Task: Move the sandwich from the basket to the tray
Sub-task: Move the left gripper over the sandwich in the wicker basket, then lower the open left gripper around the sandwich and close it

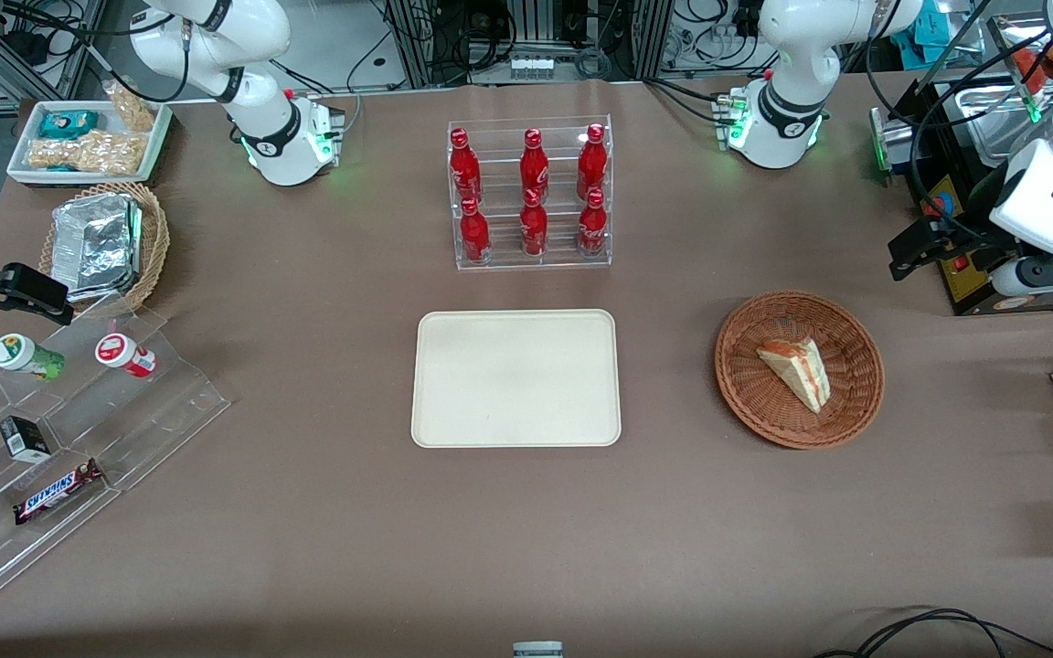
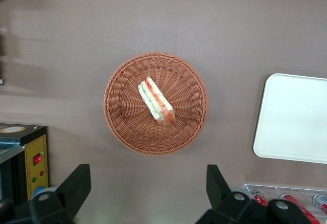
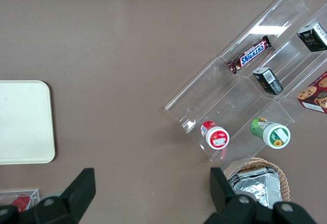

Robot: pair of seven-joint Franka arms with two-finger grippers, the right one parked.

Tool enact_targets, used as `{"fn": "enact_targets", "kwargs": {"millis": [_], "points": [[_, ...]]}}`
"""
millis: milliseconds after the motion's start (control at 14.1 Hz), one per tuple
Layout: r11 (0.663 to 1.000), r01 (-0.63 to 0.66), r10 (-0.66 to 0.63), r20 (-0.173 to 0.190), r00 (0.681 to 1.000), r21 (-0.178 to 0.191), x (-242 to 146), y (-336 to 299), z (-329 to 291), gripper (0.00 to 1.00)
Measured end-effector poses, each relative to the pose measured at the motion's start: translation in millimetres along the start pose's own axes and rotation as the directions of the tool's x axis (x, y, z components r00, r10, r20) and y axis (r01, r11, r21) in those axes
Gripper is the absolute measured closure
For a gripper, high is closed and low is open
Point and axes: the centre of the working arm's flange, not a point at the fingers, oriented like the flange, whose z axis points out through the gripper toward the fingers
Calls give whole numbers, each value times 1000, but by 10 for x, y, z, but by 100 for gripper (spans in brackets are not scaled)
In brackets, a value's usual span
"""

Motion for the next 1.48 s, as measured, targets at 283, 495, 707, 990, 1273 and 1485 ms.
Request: {"fn": "enact_targets", "kwargs": {"millis": [283, 495, 707, 990, 1273, 1485], "points": [[1000, 1, -1, 3, 1000, 1, -1, -7, 6, 0], [1000, 18, -19, 49, 999, 12, -19, -53, 132, 0], [991, 127, -131, 119, 984, 36, 9, -222, 517, 0], [920, 390, -391, 63, 918, 32, 126, -303, 1538, 0], [812, 581, -583, -27, 812, -45, -69, -200, 2567, 0], [777, 626, -628, -37, 777, -66, -173, -216, 2851, 0]]}}
